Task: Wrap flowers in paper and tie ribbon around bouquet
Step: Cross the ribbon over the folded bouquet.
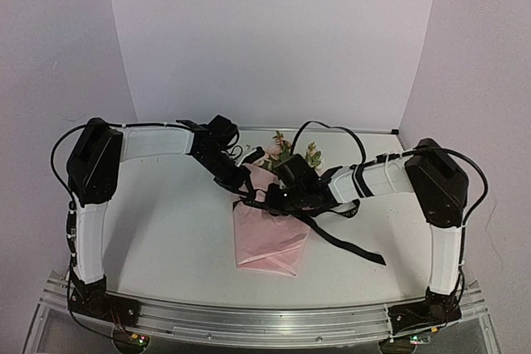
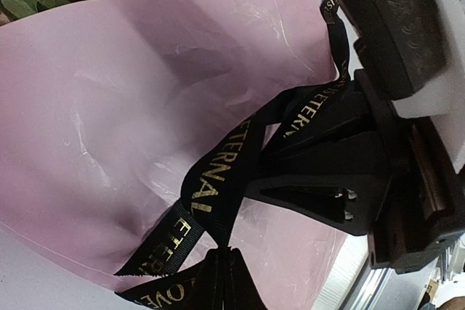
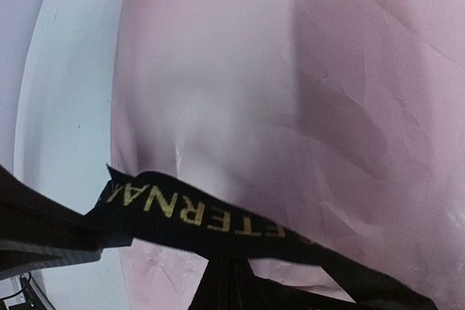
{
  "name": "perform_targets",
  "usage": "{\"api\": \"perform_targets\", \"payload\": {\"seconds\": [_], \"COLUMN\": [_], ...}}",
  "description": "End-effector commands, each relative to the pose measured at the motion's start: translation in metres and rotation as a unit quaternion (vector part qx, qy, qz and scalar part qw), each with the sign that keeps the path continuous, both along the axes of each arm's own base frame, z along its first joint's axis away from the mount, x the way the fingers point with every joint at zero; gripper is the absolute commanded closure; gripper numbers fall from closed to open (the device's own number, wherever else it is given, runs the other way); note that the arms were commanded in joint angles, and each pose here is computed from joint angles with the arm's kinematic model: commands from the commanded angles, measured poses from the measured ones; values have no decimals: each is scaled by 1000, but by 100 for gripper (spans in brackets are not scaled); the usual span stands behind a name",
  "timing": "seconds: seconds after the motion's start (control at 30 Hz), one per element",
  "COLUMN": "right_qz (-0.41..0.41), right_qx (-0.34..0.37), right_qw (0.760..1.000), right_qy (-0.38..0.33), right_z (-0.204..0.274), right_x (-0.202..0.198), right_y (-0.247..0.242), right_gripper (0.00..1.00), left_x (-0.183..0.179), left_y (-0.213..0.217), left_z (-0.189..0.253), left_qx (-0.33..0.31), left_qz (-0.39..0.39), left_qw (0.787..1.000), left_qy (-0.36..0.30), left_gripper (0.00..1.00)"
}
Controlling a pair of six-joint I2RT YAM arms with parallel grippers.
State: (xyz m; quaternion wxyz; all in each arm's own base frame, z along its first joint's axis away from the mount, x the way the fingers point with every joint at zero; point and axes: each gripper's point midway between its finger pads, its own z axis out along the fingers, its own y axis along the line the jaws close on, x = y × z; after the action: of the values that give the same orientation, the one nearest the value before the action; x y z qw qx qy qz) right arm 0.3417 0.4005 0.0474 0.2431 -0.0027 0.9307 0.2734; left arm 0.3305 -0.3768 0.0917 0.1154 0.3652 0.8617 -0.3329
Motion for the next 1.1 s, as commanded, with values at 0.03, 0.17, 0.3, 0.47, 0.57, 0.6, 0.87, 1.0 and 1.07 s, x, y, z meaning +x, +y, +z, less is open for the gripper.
{"api": "perform_targets", "payload": {"seconds": [0.03, 0.17, 0.3, 0.47, 0.57, 0.6, 0.87, 1.0, 1.07], "right_qz": [-13, -27, -41, -36, -36, -36, -34, -31, -30], "right_qx": [21, 21, 19, 22, 20, 20, 23, 25, 26], "right_qw": [999, 998, 997, 997, 997, 997, 998, 998, 997], "right_qy": [-44, -57, -65, -59, -58, -58, -57, -56, -59], "right_z": [19, 23, 22, 18, 17, 17, 17, 17, 19], "right_x": [22, 31, 37, 36, 35, 34, 36, 36, 37], "right_y": [18, 20, 18, 21, 20, 20, 23, 26, 27], "right_gripper": [100, 100, 100, 100, 100, 100, 100, 100, 100], "left_x": [2, 4, 8, 13, 17, 18, 47, 59, 58], "left_y": [0, 5, 5, 2, 4, 6, 39, 62, 61], "left_z": [7, 1, 7, 15, 19, 21, 50, 39, 32], "left_qx": [-16, -9, -24, -44, -47, -50, -73, -57, -61], "left_qz": [-8, 6, 25, 38, 53, 60, 198, 278, 284], "left_qw": [1000, 999, 998, 997, 997, 996, 977, 958, 955], "left_qy": [25, 37, 47, 46, 43, 41, 11, 37, 60], "left_gripper": [100, 100, 93, 79, 71, 67, 49, 47, 48]}}
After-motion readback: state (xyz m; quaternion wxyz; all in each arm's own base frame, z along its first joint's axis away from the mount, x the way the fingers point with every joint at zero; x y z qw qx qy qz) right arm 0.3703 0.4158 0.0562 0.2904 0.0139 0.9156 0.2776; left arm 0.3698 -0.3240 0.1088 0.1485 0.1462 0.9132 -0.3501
